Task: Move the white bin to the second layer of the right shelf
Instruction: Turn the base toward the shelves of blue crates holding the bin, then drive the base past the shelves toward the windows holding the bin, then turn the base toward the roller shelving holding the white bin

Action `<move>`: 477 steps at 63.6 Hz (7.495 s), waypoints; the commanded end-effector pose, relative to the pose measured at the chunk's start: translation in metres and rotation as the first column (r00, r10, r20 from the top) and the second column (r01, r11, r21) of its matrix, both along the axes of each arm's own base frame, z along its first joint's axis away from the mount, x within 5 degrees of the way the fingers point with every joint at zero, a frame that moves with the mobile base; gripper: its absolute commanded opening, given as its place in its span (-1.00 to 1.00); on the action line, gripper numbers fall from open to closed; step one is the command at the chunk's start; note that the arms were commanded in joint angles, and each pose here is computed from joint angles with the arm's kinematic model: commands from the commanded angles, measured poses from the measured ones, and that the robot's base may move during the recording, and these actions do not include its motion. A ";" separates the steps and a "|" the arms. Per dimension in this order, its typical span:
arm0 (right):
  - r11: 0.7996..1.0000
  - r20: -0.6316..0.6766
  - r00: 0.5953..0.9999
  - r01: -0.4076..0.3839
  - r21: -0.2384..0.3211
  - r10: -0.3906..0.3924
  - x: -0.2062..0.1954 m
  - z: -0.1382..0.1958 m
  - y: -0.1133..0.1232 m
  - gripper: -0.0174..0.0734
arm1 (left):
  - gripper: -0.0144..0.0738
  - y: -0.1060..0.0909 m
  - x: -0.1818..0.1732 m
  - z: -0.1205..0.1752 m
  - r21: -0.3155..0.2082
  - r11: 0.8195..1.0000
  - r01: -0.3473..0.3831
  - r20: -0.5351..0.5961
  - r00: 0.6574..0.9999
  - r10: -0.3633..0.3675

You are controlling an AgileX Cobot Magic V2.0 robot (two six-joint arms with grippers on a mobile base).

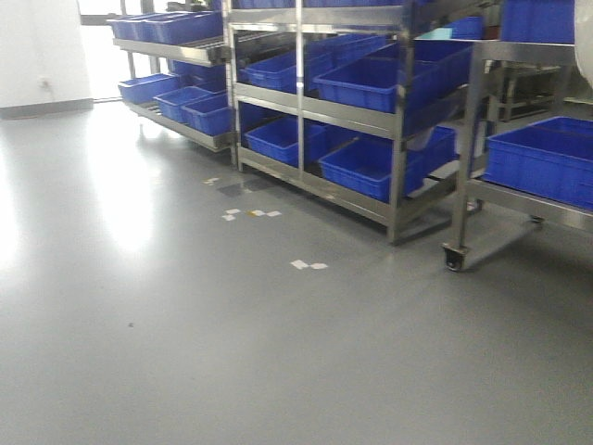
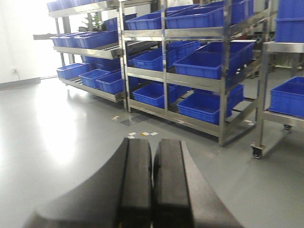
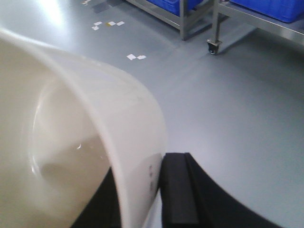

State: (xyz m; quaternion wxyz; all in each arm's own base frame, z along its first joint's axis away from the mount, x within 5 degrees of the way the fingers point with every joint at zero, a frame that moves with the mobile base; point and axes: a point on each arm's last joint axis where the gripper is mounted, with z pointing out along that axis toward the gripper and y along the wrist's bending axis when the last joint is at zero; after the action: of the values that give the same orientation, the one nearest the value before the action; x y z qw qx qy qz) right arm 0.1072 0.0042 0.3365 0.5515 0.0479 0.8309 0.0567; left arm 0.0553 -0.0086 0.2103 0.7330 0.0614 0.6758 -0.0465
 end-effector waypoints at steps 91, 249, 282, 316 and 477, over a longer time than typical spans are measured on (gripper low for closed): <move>1.000 0.131 0.991 0.011 0.007 -0.012 0.002 0.019 -0.001 -0.49 | -0.48 0.000 0.000 -0.003 -0.023 1.000 -0.001 0.065 0.998 0.003; 1.000 0.131 0.991 0.011 0.007 -0.012 0.002 0.019 -0.001 -0.49 | -0.48 0.000 0.000 -0.003 -0.023 1.000 -0.001 0.065 0.998 0.003; 1.000 0.131 0.991 0.011 0.007 -0.012 0.002 0.019 -0.001 -0.49 | -0.48 0.000 0.000 -0.003 -0.023 1.000 -0.001 0.065 0.998 0.003; 1.000 0.131 0.991 0.011 0.007 -0.012 0.002 0.019 -0.001 -0.49 | -0.48 0.000 0.000 -0.003 -0.023 1.000 -0.001 0.065 0.998 0.003; 1.000 0.131 0.991 0.011 0.007 -0.012 0.002 0.019 -0.001 -0.49 | -0.48 0.000 0.000 -0.003 -0.023 1.000 -0.001 0.065 0.998 0.003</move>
State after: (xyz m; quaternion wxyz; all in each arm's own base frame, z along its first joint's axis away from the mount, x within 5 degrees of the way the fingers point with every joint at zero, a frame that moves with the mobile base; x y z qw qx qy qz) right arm 0.1072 0.0042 0.3365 0.5515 0.0479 0.8309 0.0567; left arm 0.0553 -0.0086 0.2103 0.7330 0.0614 0.6758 -0.0465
